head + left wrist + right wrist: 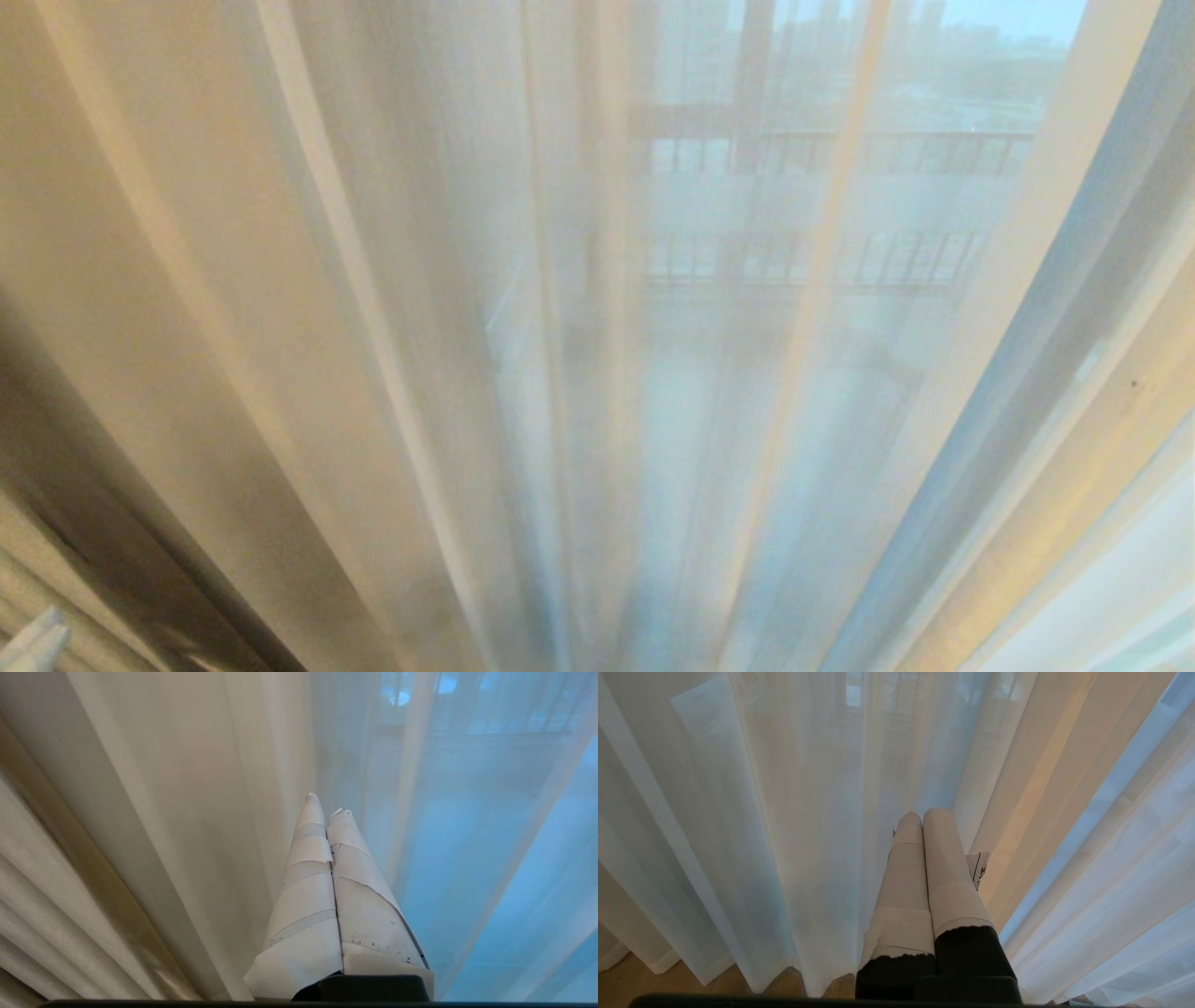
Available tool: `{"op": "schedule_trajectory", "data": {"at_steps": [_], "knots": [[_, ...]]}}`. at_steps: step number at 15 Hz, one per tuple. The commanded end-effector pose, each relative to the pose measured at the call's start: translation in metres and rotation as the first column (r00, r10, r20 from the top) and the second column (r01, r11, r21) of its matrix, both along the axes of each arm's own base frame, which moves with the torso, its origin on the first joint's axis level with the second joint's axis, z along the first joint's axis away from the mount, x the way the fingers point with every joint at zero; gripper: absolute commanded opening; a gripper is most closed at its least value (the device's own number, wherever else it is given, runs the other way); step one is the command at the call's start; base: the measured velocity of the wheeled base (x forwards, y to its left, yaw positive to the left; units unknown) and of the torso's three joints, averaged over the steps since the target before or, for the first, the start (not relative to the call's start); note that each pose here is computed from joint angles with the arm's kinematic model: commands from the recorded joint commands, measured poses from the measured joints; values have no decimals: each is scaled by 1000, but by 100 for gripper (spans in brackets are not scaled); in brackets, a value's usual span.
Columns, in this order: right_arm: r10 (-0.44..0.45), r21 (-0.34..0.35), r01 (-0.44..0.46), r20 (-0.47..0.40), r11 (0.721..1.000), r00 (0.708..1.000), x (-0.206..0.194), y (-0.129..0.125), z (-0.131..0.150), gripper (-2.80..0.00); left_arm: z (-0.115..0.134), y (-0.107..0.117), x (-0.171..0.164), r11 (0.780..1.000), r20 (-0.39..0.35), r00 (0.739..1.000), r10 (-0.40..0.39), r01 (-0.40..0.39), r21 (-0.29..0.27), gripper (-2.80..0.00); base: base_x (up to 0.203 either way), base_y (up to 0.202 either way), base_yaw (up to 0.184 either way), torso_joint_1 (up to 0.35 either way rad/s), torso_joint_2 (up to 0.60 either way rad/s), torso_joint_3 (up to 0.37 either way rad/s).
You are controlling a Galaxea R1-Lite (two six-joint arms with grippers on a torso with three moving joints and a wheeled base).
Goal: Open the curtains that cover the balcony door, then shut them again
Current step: Close the outer curtains on both sides
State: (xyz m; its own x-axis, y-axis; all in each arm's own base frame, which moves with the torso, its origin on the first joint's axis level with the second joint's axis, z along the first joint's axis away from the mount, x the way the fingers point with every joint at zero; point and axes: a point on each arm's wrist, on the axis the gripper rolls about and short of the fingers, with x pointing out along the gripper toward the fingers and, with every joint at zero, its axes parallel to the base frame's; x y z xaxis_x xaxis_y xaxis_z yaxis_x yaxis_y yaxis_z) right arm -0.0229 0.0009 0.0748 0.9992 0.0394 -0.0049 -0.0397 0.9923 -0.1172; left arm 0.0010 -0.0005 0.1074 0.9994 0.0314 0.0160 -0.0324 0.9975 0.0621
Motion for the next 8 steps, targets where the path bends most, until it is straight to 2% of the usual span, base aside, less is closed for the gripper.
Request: {"op": "schedule_trajectory", "data": {"at_steps": [1,4,5,6,8], "knots": [[1,0,-1,-2,1000,1000,0,0,0,-280,-1,0,-6,999,51,998,-48,48,16,-280,0,0,0,0,0,0],[1,0,-1,-3,1000,1000,0,0,0,-280,-12,1,-19,998,97,994,-41,37,42,-280,0,0,0,0,0,0],[2,0,-2,-1,1000,1000,0,0,0,-280,-19,1,-23,999,87,996,-28,24,42,-280,0,0,0,0,0,0],[2,0,-2,-1,1000,1000,0,0,0,-280,-25,1,-24,999,47,999,-10,9,35,-280,0,0,0,0,0,0],[2,0,-2,-1,1000,1000,0,0,0,-280,-26,1,-24,1000,39,999,-11,10,20,-280,0,0,0,0,0,0]]}}
